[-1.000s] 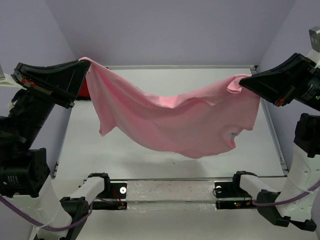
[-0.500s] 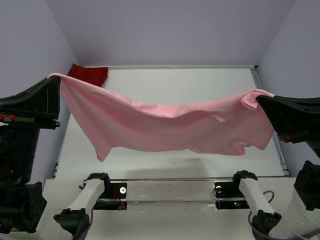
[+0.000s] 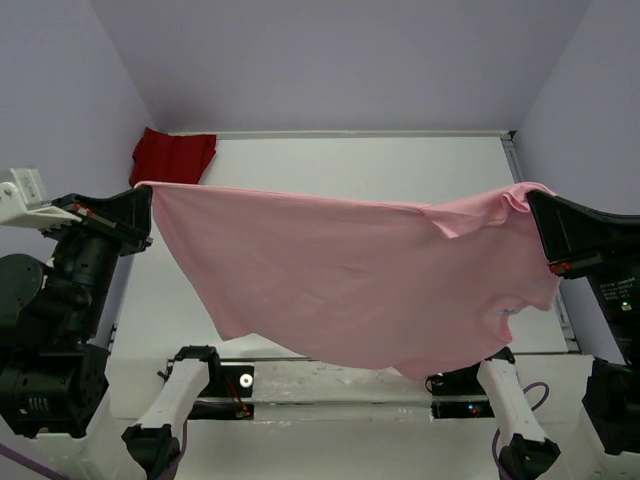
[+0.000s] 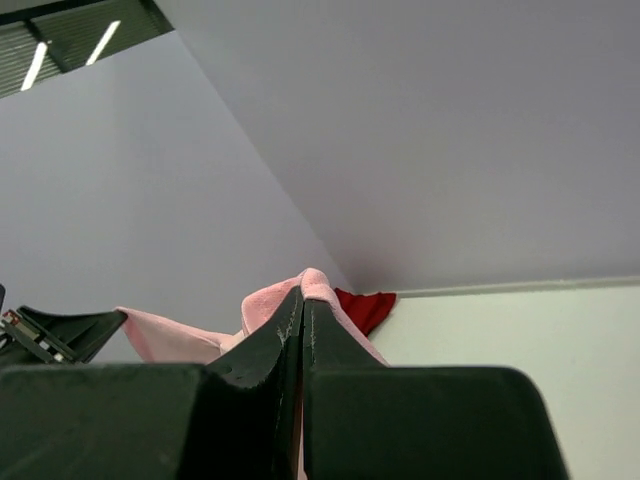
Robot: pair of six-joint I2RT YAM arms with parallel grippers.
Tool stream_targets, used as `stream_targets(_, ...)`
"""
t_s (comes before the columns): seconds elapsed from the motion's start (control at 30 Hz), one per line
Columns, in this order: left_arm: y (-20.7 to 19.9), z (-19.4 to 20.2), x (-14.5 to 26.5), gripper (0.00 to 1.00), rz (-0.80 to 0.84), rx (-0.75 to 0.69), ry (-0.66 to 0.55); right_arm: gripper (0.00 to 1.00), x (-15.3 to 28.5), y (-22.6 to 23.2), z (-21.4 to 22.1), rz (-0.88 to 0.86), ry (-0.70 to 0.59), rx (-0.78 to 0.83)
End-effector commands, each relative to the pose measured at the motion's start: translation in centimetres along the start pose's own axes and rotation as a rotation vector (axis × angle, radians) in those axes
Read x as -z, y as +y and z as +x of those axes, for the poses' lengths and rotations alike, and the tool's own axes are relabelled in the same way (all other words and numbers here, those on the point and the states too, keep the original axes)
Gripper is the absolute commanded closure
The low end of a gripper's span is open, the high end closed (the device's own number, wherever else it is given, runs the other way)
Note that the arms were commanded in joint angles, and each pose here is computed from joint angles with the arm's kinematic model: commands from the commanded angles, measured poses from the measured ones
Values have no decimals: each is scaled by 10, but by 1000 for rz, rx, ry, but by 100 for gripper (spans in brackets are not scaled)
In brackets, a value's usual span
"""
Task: Fold and stack the t-shirts
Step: Flatten out the tshirt
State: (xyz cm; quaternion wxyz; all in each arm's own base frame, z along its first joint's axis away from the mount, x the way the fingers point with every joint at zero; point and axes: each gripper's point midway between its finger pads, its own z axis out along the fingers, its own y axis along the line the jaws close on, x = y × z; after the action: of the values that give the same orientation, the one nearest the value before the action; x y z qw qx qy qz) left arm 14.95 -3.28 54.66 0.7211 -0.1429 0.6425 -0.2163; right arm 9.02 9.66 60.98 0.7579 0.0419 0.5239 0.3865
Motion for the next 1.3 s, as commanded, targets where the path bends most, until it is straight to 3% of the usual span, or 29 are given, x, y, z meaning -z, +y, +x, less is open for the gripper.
stream_targets(0.0, 27, 43, -21, 100, -97, 18, 150, 100, 8, -48, 18, 212, 3, -73)
stream_targets(0.4, 67, 108, -39, 100, -198, -3, 339, 100, 21, -117, 80, 424, 175, -120)
stream_targets(0.77, 96, 132, -70, 100, -281, -10, 345, 100, -1, -166, 114, 466, 300, -96)
stream_targets(1.27, 143, 190, -148, 100, -370, 41, 361, 100, -30, -230, 146, 516, 334, -102)
